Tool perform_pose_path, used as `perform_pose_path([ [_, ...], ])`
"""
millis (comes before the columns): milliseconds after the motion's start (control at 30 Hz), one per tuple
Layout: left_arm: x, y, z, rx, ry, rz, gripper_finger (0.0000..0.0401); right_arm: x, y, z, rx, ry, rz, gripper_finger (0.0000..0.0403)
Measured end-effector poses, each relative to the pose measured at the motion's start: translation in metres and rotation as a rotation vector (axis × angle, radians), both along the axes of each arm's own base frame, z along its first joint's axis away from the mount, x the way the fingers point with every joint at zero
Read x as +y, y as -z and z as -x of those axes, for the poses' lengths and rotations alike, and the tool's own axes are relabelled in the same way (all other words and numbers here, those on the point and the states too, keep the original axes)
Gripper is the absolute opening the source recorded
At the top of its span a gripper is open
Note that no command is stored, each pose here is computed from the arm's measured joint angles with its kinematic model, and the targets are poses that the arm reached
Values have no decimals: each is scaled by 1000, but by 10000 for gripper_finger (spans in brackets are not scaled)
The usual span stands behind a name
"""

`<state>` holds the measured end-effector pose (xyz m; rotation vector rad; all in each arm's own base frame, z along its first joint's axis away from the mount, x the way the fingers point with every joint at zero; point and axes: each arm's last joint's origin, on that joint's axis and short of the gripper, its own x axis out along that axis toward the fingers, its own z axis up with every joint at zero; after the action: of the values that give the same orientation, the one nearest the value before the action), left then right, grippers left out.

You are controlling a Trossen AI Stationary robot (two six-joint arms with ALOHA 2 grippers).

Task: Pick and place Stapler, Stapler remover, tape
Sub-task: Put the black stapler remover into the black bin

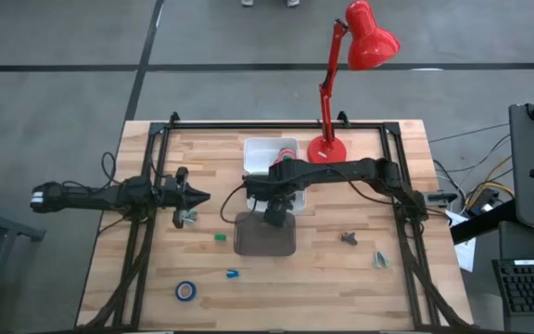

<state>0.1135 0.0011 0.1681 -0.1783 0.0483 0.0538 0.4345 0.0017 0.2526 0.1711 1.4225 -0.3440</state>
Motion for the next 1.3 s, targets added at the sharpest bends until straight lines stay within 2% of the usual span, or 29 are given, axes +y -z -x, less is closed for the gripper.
perform_pose_path([
  [100,0,0,0,0,0,0,30,15,-13,2,-8,-29,9,135],
  [400,0,0,0,0,0,0,30,70,-34,20,34,-59,161,112],
  [833,0,0,0,-1,0,0,30,144,-32,52,28,-63,162,93],
  [1100,0,0,0,-1,0,0,30,162,-42,106,-87,124,282,94],
  [1300,0,0,0,-1,0,0,30,169,-27,153,-120,286,305,86],
])
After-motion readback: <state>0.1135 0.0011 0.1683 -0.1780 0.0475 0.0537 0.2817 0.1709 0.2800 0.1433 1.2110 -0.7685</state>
